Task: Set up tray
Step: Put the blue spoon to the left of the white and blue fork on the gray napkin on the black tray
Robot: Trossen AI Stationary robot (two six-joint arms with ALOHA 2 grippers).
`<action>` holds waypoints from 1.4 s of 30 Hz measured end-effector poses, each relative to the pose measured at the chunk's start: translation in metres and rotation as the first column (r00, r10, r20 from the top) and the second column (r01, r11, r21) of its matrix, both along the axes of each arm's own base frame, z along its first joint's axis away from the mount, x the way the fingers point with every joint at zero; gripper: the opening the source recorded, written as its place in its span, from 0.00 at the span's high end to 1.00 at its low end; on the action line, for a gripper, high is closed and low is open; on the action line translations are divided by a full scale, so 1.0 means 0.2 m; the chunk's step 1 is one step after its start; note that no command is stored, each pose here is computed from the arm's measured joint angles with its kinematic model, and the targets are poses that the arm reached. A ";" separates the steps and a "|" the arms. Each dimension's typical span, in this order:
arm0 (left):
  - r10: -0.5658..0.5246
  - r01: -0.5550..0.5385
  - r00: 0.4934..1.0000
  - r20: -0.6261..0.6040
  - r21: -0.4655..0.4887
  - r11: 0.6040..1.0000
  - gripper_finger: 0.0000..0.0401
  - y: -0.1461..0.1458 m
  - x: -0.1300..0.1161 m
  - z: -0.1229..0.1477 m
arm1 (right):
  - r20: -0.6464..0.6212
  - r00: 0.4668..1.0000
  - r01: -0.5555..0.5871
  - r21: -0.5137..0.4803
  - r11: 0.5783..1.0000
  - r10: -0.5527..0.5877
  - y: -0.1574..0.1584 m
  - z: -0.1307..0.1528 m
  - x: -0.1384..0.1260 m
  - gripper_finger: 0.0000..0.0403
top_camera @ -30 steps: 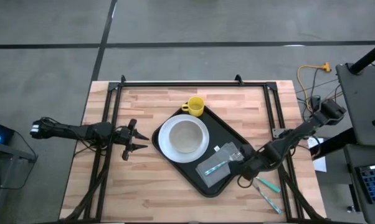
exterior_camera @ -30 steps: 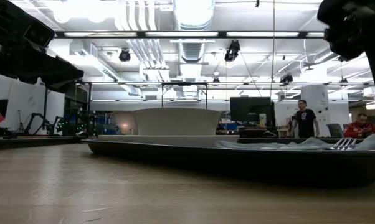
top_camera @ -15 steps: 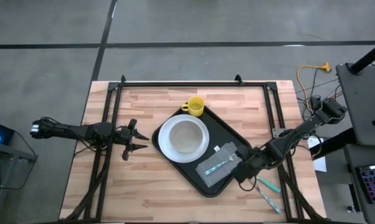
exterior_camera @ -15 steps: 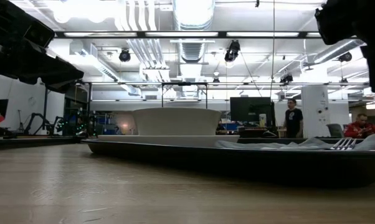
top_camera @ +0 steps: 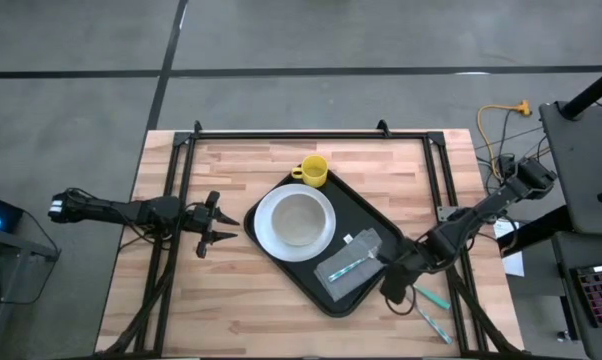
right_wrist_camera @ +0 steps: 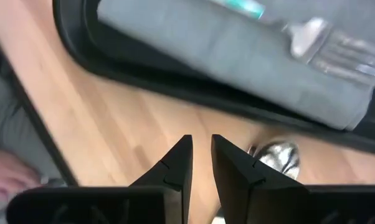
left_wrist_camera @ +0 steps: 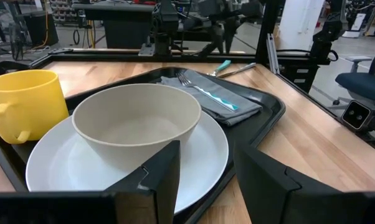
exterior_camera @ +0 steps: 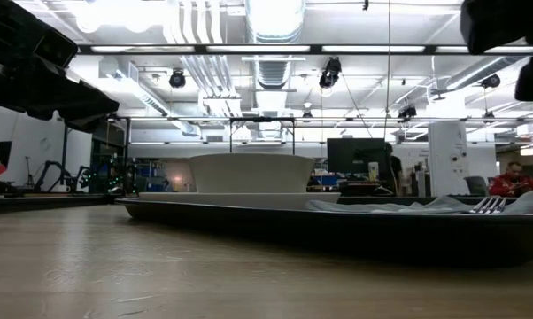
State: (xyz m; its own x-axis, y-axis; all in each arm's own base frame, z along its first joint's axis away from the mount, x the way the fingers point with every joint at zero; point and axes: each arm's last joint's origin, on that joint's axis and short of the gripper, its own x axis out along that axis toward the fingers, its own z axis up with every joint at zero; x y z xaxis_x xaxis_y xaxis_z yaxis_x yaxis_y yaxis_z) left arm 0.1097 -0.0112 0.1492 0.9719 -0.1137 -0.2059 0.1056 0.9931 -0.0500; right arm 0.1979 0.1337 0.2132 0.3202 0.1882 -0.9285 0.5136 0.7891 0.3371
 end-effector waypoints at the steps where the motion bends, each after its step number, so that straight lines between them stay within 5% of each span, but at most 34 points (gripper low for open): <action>1: 0.000 0.000 1.000 0.000 0.000 1.000 0.66 0.00 0.00 0.00 | -0.008 1.000 -0.010 0.009 1.000 0.010 0.01 0.00 0.00 0.87; 12: 0.000 0.000 1.000 0.000 0.000 1.000 0.66 0.00 0.00 0.00 | -0.207 0.978 0.012 0.075 0.997 0.004 0.13 -0.02 -0.17 0.87; 17: -0.001 0.001 1.000 0.000 0.000 1.000 0.66 0.00 0.00 0.00 | -0.316 0.949 0.036 0.032 0.999 -0.024 0.17 -0.03 -0.28 0.87; 30: 0.000 0.000 1.000 0.000 0.000 1.000 0.66 0.00 0.00 0.00 | -0.260 0.965 0.025 -0.049 0.999 -0.037 0.19 -0.05 -0.32 0.85; 42: 0.000 0.000 1.000 0.000 0.000 1.000 0.66 0.00 0.00 0.00 | -0.287 0.953 0.073 -0.075 0.994 -0.092 0.15 -0.15 -0.35 0.63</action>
